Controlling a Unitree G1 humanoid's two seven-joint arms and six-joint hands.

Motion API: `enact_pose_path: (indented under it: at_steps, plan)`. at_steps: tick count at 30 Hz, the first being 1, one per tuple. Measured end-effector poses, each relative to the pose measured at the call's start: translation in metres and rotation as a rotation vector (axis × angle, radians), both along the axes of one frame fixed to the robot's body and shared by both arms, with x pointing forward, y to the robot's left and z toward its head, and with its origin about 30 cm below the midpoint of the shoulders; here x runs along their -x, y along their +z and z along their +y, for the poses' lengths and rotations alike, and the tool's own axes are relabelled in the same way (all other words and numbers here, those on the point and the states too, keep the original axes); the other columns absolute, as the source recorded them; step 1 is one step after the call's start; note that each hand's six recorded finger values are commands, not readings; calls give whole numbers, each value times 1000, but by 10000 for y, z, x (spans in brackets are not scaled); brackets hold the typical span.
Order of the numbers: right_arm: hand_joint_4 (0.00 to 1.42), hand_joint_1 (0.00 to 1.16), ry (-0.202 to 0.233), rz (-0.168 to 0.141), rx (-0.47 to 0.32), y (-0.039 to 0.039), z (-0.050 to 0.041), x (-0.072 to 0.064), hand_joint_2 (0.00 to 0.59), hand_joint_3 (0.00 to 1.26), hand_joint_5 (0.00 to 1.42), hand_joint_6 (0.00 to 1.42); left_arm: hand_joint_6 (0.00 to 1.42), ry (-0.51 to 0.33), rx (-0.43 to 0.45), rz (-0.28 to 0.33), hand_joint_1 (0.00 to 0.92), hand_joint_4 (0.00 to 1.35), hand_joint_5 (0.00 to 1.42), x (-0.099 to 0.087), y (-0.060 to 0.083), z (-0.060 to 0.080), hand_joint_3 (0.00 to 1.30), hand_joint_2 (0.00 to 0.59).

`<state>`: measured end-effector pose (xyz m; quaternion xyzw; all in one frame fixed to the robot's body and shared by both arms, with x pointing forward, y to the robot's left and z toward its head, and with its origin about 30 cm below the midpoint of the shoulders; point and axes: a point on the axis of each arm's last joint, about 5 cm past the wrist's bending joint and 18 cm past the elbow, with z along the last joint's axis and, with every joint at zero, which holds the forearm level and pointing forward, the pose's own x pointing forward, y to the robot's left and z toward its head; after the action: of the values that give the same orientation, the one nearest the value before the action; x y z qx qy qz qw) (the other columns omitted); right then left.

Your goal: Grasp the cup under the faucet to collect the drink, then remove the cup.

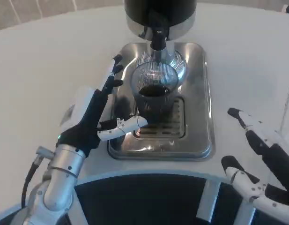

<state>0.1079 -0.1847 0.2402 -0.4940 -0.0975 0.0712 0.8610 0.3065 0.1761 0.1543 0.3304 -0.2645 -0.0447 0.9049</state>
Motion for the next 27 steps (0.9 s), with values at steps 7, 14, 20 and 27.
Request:
enact_pose_path:
  at_steps: [7,14,20,27]
  plan:
    - [0,236,-3,25,8,-7,11,5,518,0,0,0,303,-39,0,-6,357,0,265,-30,21,-3,0,42]
    - [0,243,-8,38,2,-14,32,3,516,0,0,0,319,-77,-5,29,357,5,288,-49,33,7,0,42]
    - [0,254,-4,44,10,-22,45,8,512,0,0,0,330,-100,-24,40,357,16,304,-92,88,3,0,42]
    - [0,264,-11,56,20,-34,43,19,510,0,0,0,345,-119,-36,52,355,22,319,-131,133,-2,0,41]
